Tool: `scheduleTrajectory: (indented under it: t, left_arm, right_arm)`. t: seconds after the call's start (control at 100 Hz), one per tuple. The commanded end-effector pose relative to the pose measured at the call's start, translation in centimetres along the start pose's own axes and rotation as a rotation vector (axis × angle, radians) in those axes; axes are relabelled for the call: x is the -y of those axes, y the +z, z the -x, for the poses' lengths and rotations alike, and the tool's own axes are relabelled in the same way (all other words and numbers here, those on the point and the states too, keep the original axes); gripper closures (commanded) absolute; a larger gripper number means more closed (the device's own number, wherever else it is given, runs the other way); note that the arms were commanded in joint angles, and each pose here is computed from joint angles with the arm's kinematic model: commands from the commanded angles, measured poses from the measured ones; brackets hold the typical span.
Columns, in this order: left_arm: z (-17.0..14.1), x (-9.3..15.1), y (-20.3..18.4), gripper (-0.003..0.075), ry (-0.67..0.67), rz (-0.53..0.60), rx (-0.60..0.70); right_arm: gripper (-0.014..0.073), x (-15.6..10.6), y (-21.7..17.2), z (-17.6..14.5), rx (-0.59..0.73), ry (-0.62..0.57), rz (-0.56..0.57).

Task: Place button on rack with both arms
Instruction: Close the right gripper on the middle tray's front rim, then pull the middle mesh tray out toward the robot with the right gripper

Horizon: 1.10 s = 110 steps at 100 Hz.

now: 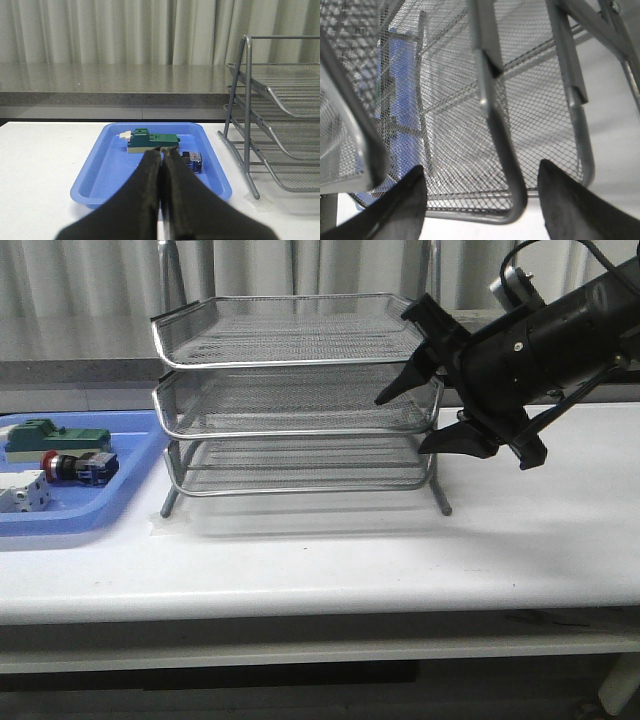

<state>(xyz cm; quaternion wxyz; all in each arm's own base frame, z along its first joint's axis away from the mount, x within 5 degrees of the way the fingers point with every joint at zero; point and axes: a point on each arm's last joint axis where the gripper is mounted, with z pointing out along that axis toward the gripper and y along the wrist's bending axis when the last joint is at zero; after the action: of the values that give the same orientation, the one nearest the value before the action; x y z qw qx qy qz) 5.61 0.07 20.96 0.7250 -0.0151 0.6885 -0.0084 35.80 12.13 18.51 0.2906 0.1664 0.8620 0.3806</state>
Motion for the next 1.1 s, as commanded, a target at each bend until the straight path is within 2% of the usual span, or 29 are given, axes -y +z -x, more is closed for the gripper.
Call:
scheduleTrajectory:
  t: [0.0,0.2,0.44,0.56,0.81,1.09]
  left_arm:
    - [-0.6,0.0,-0.2,0.0741,-0.011,-0.008,0.073]
    - [-0.6,0.0,-0.2,0.0741,-0.011,-0.008,0.073]
    - [-0.6,0.0,-0.2,0.0741,-0.011,-0.008,0.073]
    - [-0.6,0.0,-0.2,0.0741,-0.011,-0.008,0.073]
    - [-0.6,0.0,-0.2,0.0741,-0.011,-0.008,0.073]
    - [-0.6,0.0,-0.2,0.0741,-0.011,-0.008,0.073]
  right_arm:
    - [0.0108,-2.3,-1.0,1.4,0.045,0.008,0.119]
    - [0.0127,-2.0,-0.6,1.3,0.040,0.020,0.113]
    - [0.0428,-2.0,-0.5,1.3,0.034,0.021,0.118]
    - [0.0513,-2.1,-0.6,1.2,0.024,0.020,0.135]
    - [0.0525,-2.3,-0.6,0.8,-0.010,-0.013,0.154]
    - [0.0525,-0.4,-0.8,-1.6,-0.085,-0.004,0.133]
